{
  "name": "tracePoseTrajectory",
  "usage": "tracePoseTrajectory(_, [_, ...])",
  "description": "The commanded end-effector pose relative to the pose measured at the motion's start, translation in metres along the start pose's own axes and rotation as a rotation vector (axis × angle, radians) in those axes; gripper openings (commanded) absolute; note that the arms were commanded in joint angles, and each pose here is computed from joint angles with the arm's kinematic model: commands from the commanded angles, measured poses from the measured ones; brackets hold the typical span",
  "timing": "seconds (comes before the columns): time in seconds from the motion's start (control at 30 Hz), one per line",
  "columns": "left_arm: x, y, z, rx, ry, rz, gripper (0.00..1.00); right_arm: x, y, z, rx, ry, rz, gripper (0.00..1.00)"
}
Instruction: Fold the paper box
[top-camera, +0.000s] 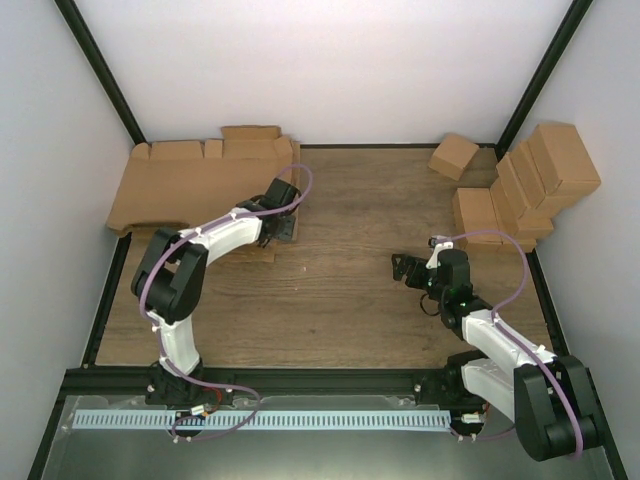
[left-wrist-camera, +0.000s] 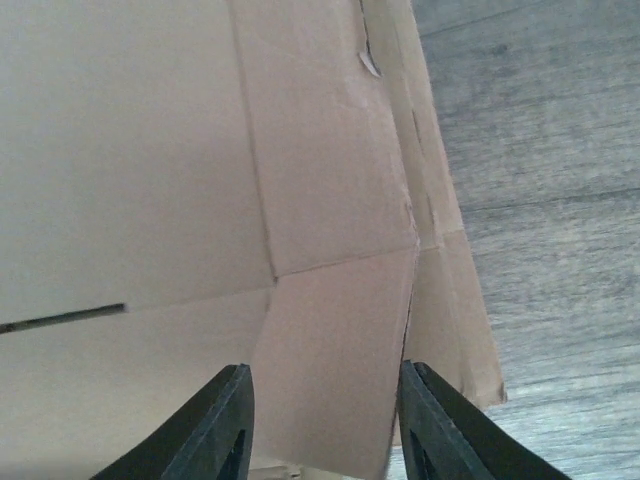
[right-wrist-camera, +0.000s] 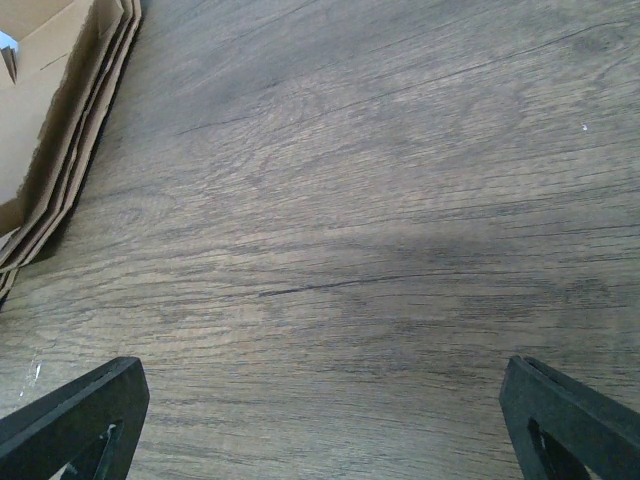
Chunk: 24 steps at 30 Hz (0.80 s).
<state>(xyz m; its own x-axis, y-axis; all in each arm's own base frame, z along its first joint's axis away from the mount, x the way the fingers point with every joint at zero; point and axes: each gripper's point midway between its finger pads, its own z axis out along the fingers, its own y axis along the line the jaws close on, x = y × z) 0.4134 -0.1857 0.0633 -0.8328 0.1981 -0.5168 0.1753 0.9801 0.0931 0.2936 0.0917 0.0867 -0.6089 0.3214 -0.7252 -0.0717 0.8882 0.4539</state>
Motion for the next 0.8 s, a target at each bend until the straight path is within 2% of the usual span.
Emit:
tracePoseTrajectory(0.0, [-0.015, 0.022, -0.022, -0.084, -0.080, -0.041, 0.38, -0.014, 0.011, -0.001, -0.025, -0.032, -0.019, 1.00])
tracePoseTrajectory(0.17, [-0.017, 0.028, -0.029, -0.102, -0.102, -0.067, 0.14, -0.014, 0.011, 0.000, -0.028, -0.028, -0.019, 1.00])
tracePoseTrajectory(0.27, [-0.021, 0.028, -0.037, -0.088, -0.129, -0.080, 0.04, -0.014, 0.012, 0.000, -0.030, -0.027, -0.021, 1.00])
tracePoseTrajectory(0.6, [-0.032, 0.023, -0.066, -0.016, -0.203, -0.108, 0.04, -0.013, 0.011, 0.001, -0.031, -0.023, -0.019, 1.00])
tracePoseTrajectory(0.77, [-0.030, 0.017, -0.065, 0.018, -0.186, -0.091, 0.04, -0.013, 0.012, 0.001, -0.031, -0.021, -0.020, 1.00])
